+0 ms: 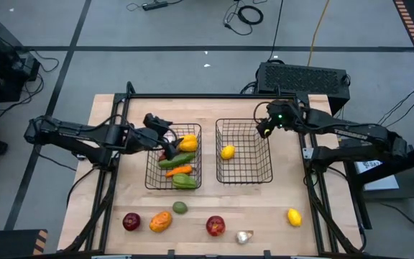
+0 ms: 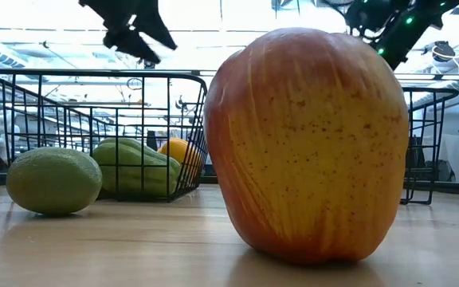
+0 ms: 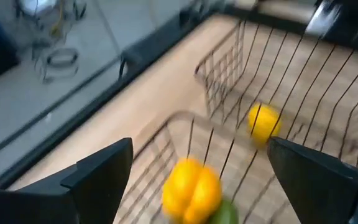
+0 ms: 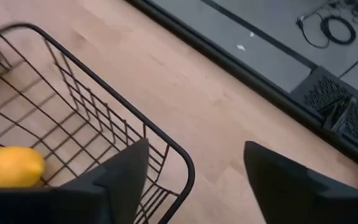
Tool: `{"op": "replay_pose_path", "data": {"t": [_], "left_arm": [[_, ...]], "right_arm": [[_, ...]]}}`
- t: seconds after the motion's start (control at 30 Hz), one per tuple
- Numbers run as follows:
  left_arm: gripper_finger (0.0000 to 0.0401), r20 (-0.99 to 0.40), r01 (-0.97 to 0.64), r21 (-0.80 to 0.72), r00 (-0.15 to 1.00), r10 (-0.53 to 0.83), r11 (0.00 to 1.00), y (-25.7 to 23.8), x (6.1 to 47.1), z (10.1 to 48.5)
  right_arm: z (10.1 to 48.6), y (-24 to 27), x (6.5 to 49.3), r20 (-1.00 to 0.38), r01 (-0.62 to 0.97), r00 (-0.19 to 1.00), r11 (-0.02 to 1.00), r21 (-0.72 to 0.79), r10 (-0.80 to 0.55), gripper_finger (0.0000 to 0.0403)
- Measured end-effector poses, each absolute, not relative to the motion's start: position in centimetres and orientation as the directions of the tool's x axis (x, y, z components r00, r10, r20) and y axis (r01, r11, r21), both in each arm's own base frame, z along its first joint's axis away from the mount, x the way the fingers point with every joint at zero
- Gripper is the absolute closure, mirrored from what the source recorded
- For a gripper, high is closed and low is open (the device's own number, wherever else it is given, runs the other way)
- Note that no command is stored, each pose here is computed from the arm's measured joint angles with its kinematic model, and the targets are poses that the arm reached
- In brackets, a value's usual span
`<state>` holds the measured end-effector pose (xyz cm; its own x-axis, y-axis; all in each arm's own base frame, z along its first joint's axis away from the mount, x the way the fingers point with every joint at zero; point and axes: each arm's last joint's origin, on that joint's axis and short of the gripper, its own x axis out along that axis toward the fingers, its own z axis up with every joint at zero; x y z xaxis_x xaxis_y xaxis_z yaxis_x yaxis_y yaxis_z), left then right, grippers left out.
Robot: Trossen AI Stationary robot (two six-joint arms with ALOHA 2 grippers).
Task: Sort produce into baskets
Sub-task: Adjust the black wire baskets
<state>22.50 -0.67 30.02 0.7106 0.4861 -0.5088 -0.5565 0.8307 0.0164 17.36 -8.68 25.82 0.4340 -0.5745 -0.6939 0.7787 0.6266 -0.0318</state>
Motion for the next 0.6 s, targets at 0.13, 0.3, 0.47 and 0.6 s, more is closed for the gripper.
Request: {"op": "replay_pose_path", "data": {"t": [0.13,0.3,0.47,0.6], "left_arm": [[0.0024,-0.627,-0.592,0.052,0.607,0.488,0.804,-0.9,21.1,30.3],[0.0025,-0.779,-0.647,0.091,0.428,0.458,0.757,-1.4,18.7,29.9],[0.0055,-0.885,-0.696,0.120,0.248,0.393,0.708,-2.1,16.5,29.2],[0.0086,-0.918,-0.722,0.111,0.188,0.348,0.683,-2.7,15.7,29.0]], "right_arm": [[27.0,-7.6,16.5,-0.656,0.756,0.495,0.655,0.001,-0.570,0.0114],[28.2,-5.8,16.0,-0.607,0.672,0.615,0.737,0.071,-0.503,0.0094],[28.7,-4.0,15.9,-0.578,0.589,0.694,0.801,0.111,-0.430,0.0097],[28.9,-2.9,16.3,-0.555,0.526,0.739,0.841,0.122,-0.382,0.0102]]}}
